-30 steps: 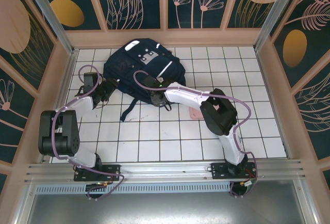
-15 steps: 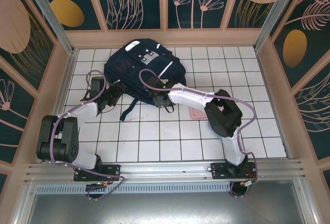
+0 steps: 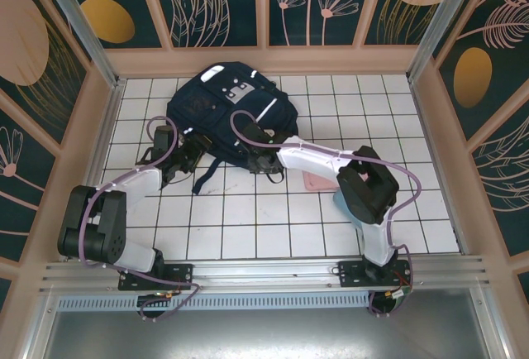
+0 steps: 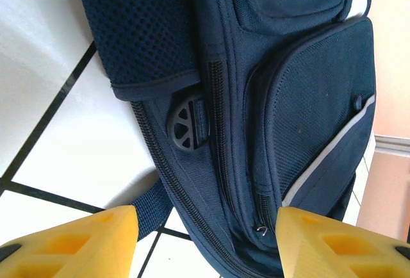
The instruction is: Pack the student bag
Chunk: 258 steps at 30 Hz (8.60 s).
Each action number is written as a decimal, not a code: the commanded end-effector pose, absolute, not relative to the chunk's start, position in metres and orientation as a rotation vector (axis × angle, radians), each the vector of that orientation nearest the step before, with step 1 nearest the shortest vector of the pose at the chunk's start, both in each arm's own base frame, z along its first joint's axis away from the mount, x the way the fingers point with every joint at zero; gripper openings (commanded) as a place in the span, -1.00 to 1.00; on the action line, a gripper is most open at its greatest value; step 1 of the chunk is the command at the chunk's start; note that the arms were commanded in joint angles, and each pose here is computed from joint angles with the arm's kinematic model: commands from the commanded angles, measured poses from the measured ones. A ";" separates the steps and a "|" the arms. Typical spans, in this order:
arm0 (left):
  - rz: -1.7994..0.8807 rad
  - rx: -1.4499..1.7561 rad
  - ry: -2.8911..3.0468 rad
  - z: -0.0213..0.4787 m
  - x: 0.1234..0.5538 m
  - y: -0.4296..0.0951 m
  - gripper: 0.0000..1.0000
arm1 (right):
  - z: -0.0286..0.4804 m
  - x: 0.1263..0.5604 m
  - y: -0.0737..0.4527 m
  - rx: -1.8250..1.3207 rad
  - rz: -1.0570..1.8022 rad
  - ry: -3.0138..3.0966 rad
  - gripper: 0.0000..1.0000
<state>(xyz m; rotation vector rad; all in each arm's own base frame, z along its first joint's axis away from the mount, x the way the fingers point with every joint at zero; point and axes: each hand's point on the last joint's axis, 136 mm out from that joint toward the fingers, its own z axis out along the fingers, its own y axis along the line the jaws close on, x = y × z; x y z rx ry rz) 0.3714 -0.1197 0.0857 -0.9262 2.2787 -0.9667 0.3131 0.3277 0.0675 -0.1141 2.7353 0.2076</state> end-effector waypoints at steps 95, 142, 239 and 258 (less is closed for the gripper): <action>-0.843 -0.913 2.283 0.057 0.386 -0.098 -1.00 | 0.076 0.304 0.367 -0.569 0.418 2.807 -0.19; -0.482 -1.077 2.130 0.076 0.411 0.029 -1.00 | 0.082 0.384 0.330 -0.505 0.282 2.660 -0.96; -0.591 -1.000 2.334 0.047 0.335 -0.051 -1.00 | 0.077 0.365 0.176 -0.200 -0.179 2.618 -1.00; -0.546 -0.985 2.341 0.055 0.337 -0.033 -1.00 | 0.062 0.460 0.161 -0.123 0.030 2.572 -1.00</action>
